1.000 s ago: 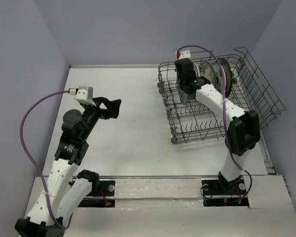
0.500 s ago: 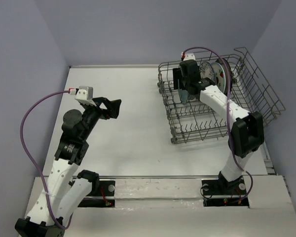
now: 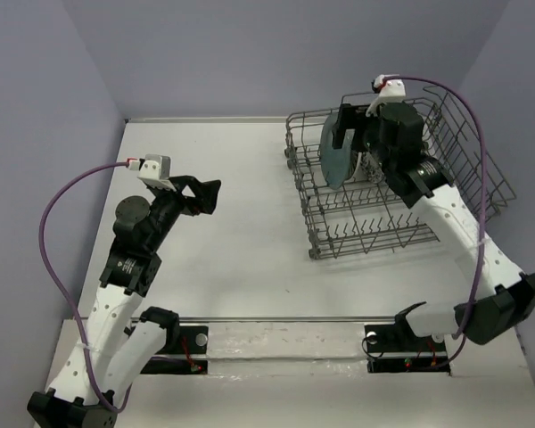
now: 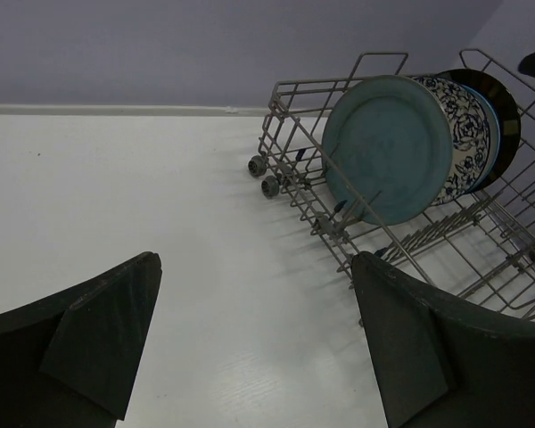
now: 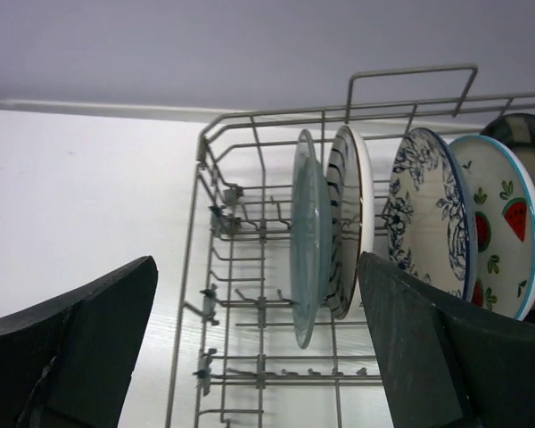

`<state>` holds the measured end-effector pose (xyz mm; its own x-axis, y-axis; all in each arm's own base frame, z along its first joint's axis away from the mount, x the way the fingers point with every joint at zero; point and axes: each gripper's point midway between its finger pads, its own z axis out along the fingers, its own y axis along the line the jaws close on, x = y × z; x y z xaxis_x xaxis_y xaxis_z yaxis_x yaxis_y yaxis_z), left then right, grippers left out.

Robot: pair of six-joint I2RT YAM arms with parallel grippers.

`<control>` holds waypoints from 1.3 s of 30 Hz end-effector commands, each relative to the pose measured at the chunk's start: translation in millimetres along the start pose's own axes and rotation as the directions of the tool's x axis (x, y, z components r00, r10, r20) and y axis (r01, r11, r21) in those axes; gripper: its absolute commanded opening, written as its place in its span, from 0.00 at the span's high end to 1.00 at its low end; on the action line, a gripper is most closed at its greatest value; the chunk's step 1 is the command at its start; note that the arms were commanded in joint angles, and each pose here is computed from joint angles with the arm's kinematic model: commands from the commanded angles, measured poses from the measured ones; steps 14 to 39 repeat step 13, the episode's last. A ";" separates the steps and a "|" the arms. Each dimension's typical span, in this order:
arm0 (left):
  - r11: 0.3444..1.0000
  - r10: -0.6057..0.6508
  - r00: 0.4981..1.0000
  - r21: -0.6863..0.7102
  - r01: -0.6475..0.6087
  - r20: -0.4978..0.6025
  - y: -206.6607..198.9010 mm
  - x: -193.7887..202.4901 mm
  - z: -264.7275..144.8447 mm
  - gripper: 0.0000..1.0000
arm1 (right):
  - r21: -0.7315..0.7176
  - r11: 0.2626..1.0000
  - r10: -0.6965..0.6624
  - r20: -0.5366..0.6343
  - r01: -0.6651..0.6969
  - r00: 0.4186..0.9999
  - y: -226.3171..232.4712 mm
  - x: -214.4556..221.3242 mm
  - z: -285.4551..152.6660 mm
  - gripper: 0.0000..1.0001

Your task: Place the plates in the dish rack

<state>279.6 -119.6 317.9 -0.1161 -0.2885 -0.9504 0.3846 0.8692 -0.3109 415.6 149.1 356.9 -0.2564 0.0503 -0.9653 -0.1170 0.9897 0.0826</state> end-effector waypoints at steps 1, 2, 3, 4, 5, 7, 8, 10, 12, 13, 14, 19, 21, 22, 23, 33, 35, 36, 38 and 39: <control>0.999 0.003 0.999 0.035 -0.005 0.051 -7.5 -11.9 0.1 0.01 | -0.197 0.980 0.039 0.083 -0.022 0.996 23.9 -12.6 -43.5 0.00; 0.999 0.001 0.998 0.040 -0.003 0.055 -8.8 -13.5 0.0 0.01 | -0.233 0.972 0.052 0.106 -0.026 0.993 26.4 -13.9 -54.7 0.00; 0.999 -0.001 0.998 0.047 -0.002 0.067 -11.0 -18.5 -1.4 0.01 | -0.273 0.961 0.089 0.174 -0.039 0.981 25.4 -22.4 -78.3 0.00; 0.998 -0.009 0.997 0.058 0.005 0.073 -14.0 -21.2 -2.1 0.01 | -0.322 0.946 0.108 0.204 -0.038 0.973 29.8 -28.0 -93.7 0.00; 0.998 -0.012 0.996 0.066 0.006 0.089 -16.6 -28.0 -3.1 0.01 | -0.342 0.938 0.146 0.225 -0.063 0.963 29.3 -33.5 -106.7 0.00; 0.996 -0.016 0.994 0.085 0.007 0.106 -21.9 -35.1 -5.2 0.01 | -0.378 0.922 0.202 0.303 -0.077 0.931 23.1 -52.4 -144.8 0.00; 0.995 -0.021 0.993 0.094 0.010 0.117 -24.9 -40.8 -5.9 0.01 | -0.385 0.918 0.220 0.302 -0.092 0.928 21.3 -48.4 -150.6 0.00; 0.995 -0.029 0.992 0.101 0.017 0.122 -27.5 -44.7 -6.5 0.01 | -0.397 0.912 0.248 0.335 -0.103 0.909 13.7 -49.1 -173.8 0.00; 0.993 -0.037 0.990 0.112 0.022 0.135 -31.4 -52.1 -9.0 0.01 | -0.389 0.914 0.262 0.355 -0.113 0.897 6.9 -47.4 -184.6 0.00; 0.993 -0.042 0.988 0.116 0.025 0.148 -33.1 -57.3 -10.6 0.01 | -0.387 0.915 0.271 0.375 -0.115 0.887 1.7 -47.0 -195.1 0.00; 0.993 -0.042 0.988 0.116 0.025 0.148 -33.1 -57.3 -10.6 0.01 | -0.387 0.915 0.271 0.375 -0.115 0.887 1.7 -47.0 -195.1 0.00; 0.993 -0.042 0.988 0.116 0.025 0.148 -33.1 -57.3 -10.6 0.01 | -0.387 0.915 0.271 0.375 -0.115 0.887 1.7 -47.0 -195.1 0.00; 0.993 -0.042 0.988 0.116 0.025 0.148 -33.1 -57.3 -10.6 0.01 | -0.387 0.915 0.271 0.375 -0.115 0.887 1.7 -47.0 -195.1 0.00; 0.993 -0.042 0.988 0.116 0.025 0.148 -33.1 -57.3 -10.6 0.01 | -0.387 0.915 0.271 0.375 -0.115 0.887 1.7 -47.0 -195.1 0.00; 0.993 -0.042 0.988 0.116 0.025 0.148 -33.1 -57.3 -10.6 0.01 | -0.387 0.915 0.271 0.375 -0.115 0.887 1.7 -47.0 -195.1 0.00; 0.993 -0.042 0.988 0.116 0.025 0.148 -33.1 -57.3 -10.6 0.01 | -0.387 0.915 0.271 0.375 -0.115 0.887 1.7 -47.0 -195.1 0.00; 0.993 -0.042 0.988 0.116 0.025 0.148 -33.1 -57.3 -10.6 0.01 | -0.387 0.915 0.271 0.375 -0.115 0.887 1.7 -47.0 -195.1 0.00; 0.993 -0.042 0.988 0.116 0.025 0.148 -33.1 -57.3 -10.6 0.01 | -0.387 0.915 0.271 0.375 -0.115 0.887 1.7 -47.0 -195.1 0.00; 0.993 -0.042 0.988 0.116 0.025 0.148 -33.1 -57.3 -10.6 0.01 | -0.387 0.915 0.271 0.375 -0.115 0.887 1.7 -47.0 -195.1 0.00; 0.993 -0.042 0.988 0.116 0.025 0.148 -33.1 -57.3 -10.6 0.01 | -0.387 0.915 0.271 0.375 -0.115 0.887 1.7 -47.0 -195.1 0.00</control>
